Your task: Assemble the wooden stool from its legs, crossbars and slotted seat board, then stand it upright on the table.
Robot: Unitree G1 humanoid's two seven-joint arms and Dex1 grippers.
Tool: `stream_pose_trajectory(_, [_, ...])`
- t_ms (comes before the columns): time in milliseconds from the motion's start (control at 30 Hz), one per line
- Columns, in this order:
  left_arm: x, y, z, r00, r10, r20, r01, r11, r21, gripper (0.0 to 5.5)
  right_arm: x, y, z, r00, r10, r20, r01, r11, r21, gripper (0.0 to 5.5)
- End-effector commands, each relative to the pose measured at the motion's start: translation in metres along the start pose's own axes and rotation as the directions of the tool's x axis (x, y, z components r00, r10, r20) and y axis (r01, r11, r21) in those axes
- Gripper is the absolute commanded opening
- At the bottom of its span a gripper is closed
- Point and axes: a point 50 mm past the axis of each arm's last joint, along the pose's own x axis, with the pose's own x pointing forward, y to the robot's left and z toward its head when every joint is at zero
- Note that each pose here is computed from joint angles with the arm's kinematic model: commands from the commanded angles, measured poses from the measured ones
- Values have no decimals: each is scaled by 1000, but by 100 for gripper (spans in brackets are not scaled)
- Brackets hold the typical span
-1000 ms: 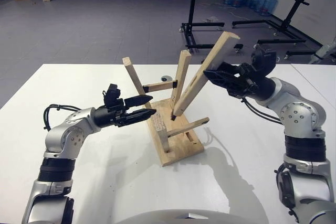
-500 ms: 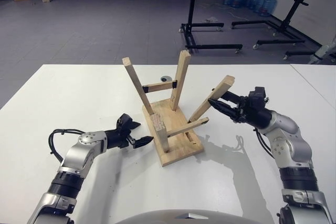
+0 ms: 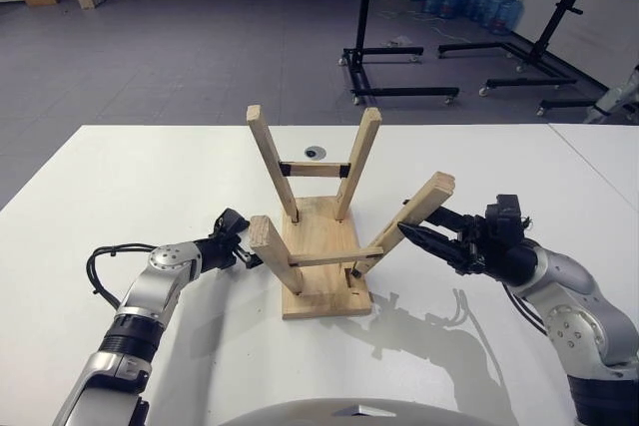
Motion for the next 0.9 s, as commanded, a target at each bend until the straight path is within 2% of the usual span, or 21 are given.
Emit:
stream_pose_trajectory(33, [3, 9, -7, 998, 51, -30, -51, 999, -2, 514, -9, -6, -1, 999, -22, -46, 20, 999, -33, 206])
stream_pose_trajectory(233, [9, 12, -13, 997, 74, -27, -75, 997, -17, 514, -19, 5, -13, 993, 100, -65, -94, 991, 92, 205])
stream_pose_trajectory(367, [7, 13, -15, 996, 81, -23, -82, 996, -23, 514, -25, 9, -9, 974, 201, -104, -188, 975, 117, 205])
stream_pose_trajectory(667, [7, 12, -12, 997, 70, -8, -71, 997, -8, 514, 0, -12, 21, 941, 269, -206, -288, 955, -69, 205])
stream_pose_trajectory(900, [9, 5, -14, 998, 70, -3, -70, 998, -9, 514, 7, -5, 28, 874, 342, -344, -377, 926, -37, 205])
